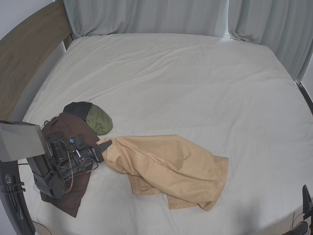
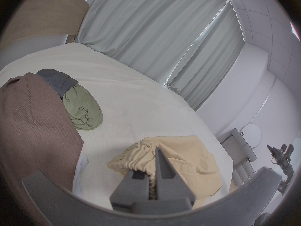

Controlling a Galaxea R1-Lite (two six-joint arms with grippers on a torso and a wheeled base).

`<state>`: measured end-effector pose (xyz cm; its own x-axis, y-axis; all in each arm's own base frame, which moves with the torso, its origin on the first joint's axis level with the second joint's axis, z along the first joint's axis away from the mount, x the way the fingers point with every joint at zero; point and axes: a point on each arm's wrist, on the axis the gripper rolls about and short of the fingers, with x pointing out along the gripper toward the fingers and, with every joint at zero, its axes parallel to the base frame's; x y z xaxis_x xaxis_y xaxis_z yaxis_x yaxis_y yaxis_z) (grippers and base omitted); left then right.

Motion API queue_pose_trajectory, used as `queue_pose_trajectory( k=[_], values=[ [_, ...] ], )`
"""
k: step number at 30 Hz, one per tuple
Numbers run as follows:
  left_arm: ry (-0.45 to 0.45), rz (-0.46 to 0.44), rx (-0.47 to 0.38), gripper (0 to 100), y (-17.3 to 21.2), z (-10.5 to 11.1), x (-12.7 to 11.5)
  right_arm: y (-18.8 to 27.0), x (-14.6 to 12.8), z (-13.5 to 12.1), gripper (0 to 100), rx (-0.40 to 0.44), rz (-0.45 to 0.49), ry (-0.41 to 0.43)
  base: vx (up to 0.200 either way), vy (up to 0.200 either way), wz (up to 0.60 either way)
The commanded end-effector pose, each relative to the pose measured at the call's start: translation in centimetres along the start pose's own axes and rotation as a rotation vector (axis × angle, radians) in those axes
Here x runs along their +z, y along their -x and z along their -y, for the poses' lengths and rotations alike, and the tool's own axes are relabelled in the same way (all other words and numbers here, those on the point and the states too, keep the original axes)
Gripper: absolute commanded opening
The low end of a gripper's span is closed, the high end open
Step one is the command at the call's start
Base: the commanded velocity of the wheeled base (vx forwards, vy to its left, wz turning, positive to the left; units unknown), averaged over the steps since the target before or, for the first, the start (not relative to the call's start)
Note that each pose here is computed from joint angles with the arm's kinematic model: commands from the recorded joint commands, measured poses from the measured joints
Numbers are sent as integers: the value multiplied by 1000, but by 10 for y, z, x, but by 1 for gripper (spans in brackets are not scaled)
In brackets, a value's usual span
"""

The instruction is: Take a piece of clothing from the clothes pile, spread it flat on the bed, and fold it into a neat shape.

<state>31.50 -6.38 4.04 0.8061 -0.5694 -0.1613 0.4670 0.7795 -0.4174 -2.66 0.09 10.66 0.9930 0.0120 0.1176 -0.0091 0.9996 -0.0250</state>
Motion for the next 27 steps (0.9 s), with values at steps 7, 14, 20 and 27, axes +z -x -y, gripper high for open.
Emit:
queue_pose_trajectory(
  k=[7, 14, 20, 27],
  values=[
    [-1, 5, -4, 0, -1, 0, 1, -32, 46, 1, 100, 74, -102, -43, 0, 0, 0],
    [1, 0, -2, 0, -1, 0, 0, -59, 65, 0, 100, 110, -191, -98, 0, 0, 0],
    [2, -2, -3, 0, -1, 0, -1, -80, 66, -1, 100, 118, -279, -97, 0, 0, 0],
    [-5, -2, -17, 0, -1, 6, -1, -106, 73, -3, 100, 176, -361, -104, 0, 0, 0]
  ],
)
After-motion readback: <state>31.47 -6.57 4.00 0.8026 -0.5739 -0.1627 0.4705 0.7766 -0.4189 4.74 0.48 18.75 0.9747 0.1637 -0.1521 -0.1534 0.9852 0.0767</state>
